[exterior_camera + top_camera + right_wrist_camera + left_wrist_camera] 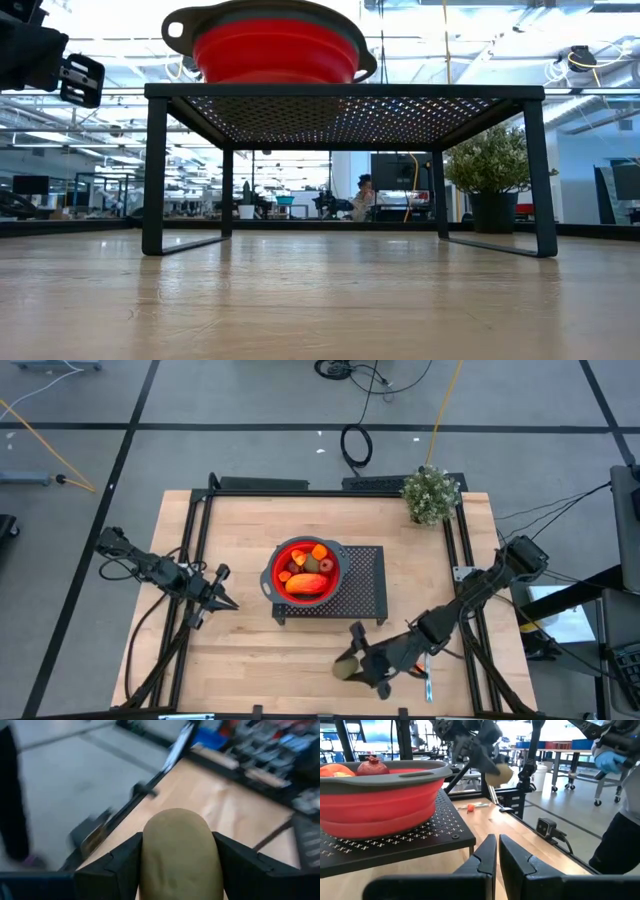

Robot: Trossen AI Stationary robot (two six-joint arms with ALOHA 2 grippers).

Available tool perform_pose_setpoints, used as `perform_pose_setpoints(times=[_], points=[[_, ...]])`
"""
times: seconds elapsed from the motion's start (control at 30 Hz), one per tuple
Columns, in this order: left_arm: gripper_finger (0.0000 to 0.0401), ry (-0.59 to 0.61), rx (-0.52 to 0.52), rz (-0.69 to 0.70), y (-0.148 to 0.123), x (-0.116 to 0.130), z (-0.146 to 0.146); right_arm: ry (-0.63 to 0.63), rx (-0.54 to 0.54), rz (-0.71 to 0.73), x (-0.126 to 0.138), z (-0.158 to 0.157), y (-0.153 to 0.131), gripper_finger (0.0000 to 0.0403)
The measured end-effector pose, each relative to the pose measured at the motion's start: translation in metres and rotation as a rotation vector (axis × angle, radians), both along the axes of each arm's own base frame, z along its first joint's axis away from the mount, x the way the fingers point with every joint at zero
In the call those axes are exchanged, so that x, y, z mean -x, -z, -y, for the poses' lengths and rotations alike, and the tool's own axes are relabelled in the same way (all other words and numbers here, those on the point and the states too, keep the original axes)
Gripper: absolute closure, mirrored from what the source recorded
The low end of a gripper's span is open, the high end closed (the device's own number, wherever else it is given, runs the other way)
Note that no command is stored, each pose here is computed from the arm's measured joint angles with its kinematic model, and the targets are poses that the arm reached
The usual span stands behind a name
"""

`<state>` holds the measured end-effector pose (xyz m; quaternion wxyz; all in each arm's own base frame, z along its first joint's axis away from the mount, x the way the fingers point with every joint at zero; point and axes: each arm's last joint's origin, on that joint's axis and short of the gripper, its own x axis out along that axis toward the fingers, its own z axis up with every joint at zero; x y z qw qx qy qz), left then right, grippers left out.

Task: Pick & Place Fruit
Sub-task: Put the brown kiwi into the red strainer bowl on the shelf

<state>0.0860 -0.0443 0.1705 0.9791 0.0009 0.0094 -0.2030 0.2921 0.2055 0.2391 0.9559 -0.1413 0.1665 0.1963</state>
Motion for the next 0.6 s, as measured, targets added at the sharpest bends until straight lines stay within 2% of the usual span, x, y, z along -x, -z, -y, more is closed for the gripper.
perform_pose_setpoints(times=[0.17,0.37,0.6], points=[[0.0382,0.0,-0.006,0.003,0.0,0.0,0.0,0.096,-0.05,0.192,-0.011,0.007,-0.018,0.019],[0.0382,0.001,-0.009,0.004,0.0,0.0,0.0,0.129,-0.102,0.414,-0.019,0.017,-0.041,0.019],[0.0382,0.001,-0.009,0.003,0.0,0.0,0.0,0.172,-0.198,0.586,-0.023,0.029,-0.06,0.019]])
